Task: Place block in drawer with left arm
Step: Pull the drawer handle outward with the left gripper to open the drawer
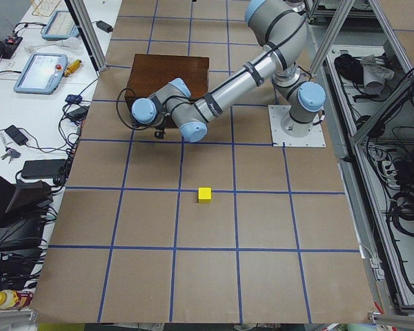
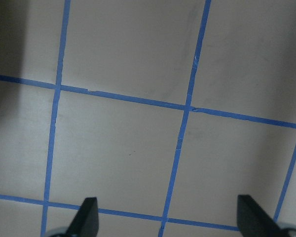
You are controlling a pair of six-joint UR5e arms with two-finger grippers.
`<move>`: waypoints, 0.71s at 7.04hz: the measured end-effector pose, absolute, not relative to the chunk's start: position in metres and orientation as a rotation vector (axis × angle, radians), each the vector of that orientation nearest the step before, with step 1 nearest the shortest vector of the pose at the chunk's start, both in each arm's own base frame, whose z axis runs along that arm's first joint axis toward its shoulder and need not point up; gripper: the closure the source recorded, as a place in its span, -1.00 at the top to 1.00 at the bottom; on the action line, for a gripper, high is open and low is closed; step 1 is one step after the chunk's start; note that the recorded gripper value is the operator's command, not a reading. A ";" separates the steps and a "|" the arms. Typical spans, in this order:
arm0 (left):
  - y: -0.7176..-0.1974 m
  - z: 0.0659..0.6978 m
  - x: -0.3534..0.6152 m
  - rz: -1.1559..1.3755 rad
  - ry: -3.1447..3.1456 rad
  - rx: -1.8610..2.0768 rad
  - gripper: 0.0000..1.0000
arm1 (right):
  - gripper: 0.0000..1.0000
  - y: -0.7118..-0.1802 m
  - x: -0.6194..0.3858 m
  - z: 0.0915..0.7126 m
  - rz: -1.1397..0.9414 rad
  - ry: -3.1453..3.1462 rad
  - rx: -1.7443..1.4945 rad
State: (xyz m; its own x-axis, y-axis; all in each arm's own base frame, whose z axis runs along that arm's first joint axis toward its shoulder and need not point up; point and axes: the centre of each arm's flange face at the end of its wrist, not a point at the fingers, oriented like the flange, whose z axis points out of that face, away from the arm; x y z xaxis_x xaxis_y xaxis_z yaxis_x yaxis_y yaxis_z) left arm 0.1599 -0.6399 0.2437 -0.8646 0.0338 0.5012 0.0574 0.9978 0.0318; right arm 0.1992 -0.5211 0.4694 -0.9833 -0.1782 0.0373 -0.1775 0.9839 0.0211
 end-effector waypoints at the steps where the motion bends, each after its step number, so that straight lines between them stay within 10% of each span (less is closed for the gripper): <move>1: -0.640 0.244 0.162 -0.062 -2.619 -0.062 1.00 | 1.00 -0.521 0.199 0.469 -0.027 -3.090 0.277; 5: -0.633 0.247 0.186 -0.089 -2.678 -0.044 1.00 | 1.00 -0.521 0.199 0.469 -0.027 -3.090 0.278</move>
State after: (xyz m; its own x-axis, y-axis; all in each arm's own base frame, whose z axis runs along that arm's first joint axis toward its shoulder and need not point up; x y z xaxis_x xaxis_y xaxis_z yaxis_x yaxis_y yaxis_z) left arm 0.1864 -0.6326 0.2467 -0.8946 0.0166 0.4466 0.0462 0.9974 0.0556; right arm 0.1992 -0.5211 0.4694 -0.9832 -0.1785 0.0373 -0.1778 0.9838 0.0211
